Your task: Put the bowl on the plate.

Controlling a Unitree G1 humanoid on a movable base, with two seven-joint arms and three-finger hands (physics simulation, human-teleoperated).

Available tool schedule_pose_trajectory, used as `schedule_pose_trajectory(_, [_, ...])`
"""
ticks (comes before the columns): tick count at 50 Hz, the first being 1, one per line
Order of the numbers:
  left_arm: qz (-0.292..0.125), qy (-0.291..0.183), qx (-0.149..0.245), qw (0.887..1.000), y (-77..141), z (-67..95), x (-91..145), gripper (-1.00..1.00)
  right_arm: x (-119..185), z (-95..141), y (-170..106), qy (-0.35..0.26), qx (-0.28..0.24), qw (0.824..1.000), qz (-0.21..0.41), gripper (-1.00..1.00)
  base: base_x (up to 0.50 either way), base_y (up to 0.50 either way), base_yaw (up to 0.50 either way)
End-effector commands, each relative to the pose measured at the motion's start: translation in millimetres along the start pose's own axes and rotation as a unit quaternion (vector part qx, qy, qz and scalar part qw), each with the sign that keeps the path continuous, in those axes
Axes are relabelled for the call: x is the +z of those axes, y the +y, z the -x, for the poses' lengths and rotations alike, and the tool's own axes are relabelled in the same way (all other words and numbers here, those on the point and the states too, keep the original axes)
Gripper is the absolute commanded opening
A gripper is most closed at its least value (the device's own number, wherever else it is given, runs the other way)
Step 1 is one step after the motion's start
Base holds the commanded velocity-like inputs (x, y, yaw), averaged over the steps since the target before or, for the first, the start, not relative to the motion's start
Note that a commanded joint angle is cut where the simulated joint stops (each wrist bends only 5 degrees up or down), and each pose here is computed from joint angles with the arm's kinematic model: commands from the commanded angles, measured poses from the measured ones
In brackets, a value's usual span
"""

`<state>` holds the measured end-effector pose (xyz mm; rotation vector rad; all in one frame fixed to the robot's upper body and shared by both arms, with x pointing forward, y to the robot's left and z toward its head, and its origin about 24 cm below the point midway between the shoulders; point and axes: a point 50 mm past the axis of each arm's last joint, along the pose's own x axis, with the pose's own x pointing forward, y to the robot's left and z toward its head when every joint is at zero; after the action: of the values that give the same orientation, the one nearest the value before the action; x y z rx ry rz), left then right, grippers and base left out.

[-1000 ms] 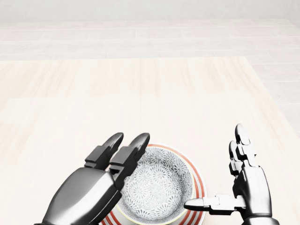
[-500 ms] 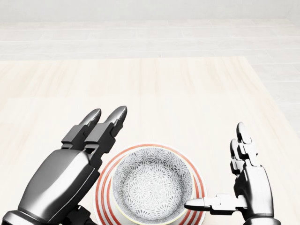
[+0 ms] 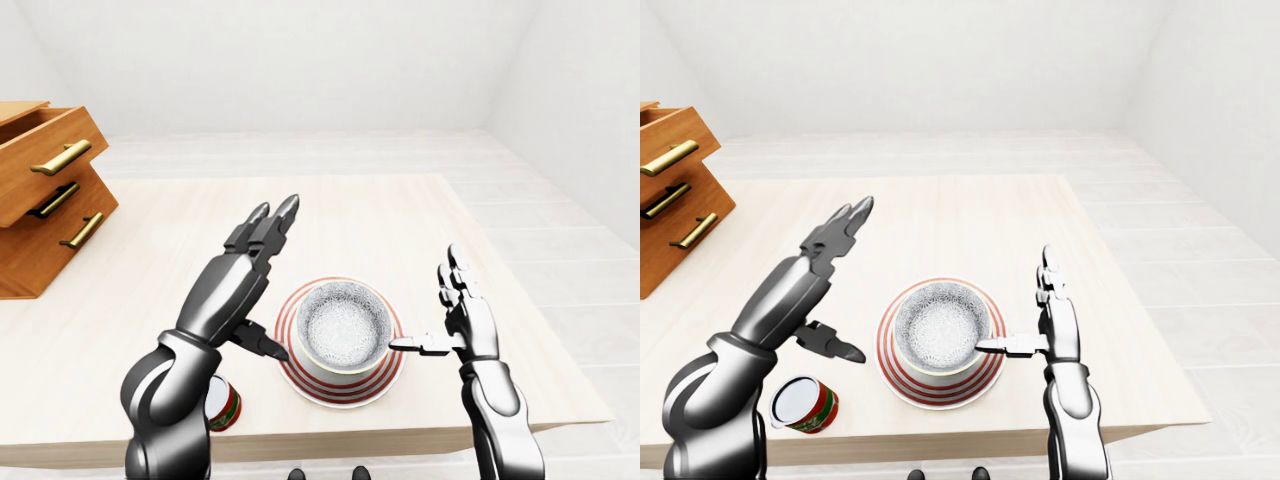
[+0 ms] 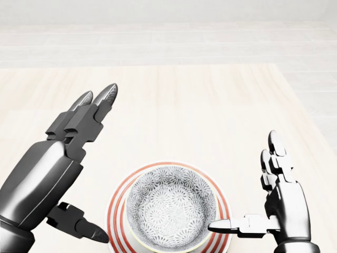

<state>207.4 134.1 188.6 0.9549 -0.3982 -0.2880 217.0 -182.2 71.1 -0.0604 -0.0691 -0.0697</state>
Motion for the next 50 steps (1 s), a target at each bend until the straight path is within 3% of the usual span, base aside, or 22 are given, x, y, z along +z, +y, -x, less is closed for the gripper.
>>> schedule_pose_trajectory(1, [0.005, -0.022, 0.032, 0.999, 22.2, -1.0, -5.6, 1.0, 4.3, 0.6, -0.6, -0.009, 0.0, 1.0, 0.003, 1.0, 0.0, 0.0, 0.0])
schedule_pose_trajectory(22, [0.045, -0.021, 0.067, 0.996, 35.6, 2.7, -25.5, 1.0, 11.5, 6.5, -6.0, -0.022, -0.007, 1.0, 0.013, 1.0, 0.0, 0.0, 0.0])
schedule_pose_trajectory(50, [0.074, 0.012, 0.073, 0.995, 32.8, 9.5, -44.9, 1.0, 23.2, 17.0, -15.1, -0.041, -0.017, 0.999, 0.027, 1.0, 0.0, 0.0, 0.0])
